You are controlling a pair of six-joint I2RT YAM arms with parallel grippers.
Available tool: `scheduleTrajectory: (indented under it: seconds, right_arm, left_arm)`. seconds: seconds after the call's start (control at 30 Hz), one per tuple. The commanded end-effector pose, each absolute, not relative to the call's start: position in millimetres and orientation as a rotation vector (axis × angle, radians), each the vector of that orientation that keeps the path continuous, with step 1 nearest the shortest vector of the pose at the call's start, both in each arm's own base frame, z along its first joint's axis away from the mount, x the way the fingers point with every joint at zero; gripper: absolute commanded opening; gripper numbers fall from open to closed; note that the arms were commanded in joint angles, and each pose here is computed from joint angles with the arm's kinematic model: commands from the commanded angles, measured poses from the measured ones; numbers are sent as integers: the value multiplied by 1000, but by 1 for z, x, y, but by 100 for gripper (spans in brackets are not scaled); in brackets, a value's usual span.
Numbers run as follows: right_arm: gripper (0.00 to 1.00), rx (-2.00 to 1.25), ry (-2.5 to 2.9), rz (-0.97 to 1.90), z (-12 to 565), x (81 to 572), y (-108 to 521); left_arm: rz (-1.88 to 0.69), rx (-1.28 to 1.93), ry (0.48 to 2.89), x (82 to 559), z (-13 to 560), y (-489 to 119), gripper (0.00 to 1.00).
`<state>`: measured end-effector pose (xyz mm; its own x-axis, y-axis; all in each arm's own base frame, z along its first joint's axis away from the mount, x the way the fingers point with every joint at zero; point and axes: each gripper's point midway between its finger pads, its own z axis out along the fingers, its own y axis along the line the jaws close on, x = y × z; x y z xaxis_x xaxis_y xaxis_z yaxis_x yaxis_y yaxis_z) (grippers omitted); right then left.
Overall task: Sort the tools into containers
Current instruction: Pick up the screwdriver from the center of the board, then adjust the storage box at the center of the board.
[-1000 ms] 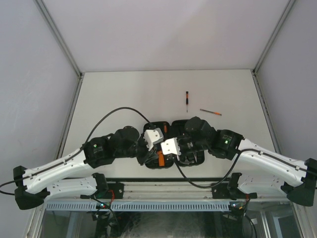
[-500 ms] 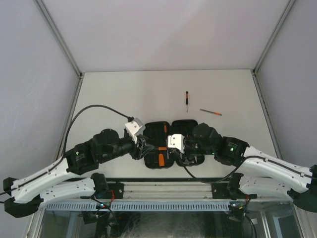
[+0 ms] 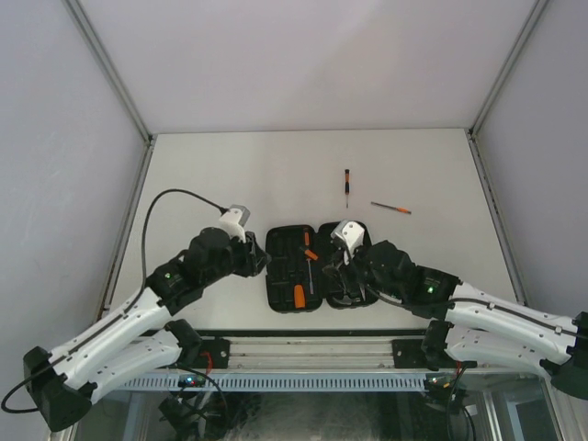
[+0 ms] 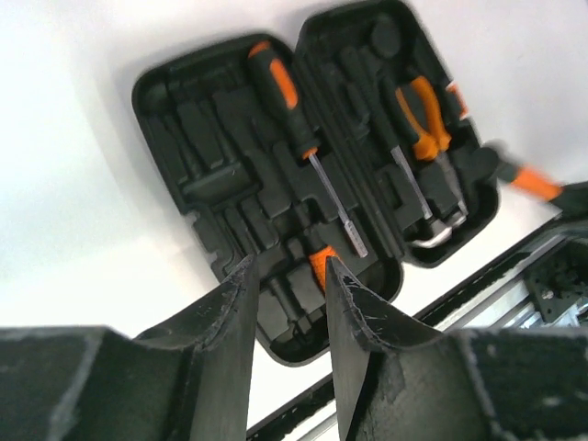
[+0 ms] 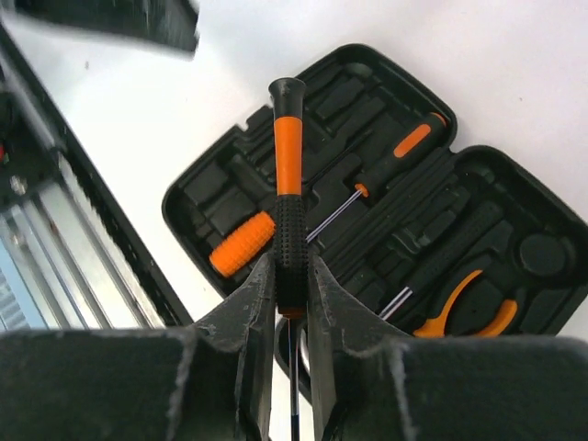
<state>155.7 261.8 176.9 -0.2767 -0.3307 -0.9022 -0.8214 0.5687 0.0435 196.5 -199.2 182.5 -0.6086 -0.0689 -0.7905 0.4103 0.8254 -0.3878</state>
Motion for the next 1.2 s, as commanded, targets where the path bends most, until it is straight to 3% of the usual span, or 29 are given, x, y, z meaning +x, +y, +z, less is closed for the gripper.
scheduleTrajectory:
  seconds: [0.0,0.17,0.73,1.17]
  right_arm:
    - [0,-532,1920,738,200,174,267]
    - [0,-365,2018,763,187,177,268]
    - [0,-292,2047,773,182,180,274]
    - [0,-290,2070,794,178,175,279]
  left_arm:
    - [-745,155,2201,197,152,-206,38]
    - [-729,105,2278,192,120,-202,41]
    - [-704,66,2468,170,62,-204,45]
    - [-612,-36,2519,183,44,-204,26]
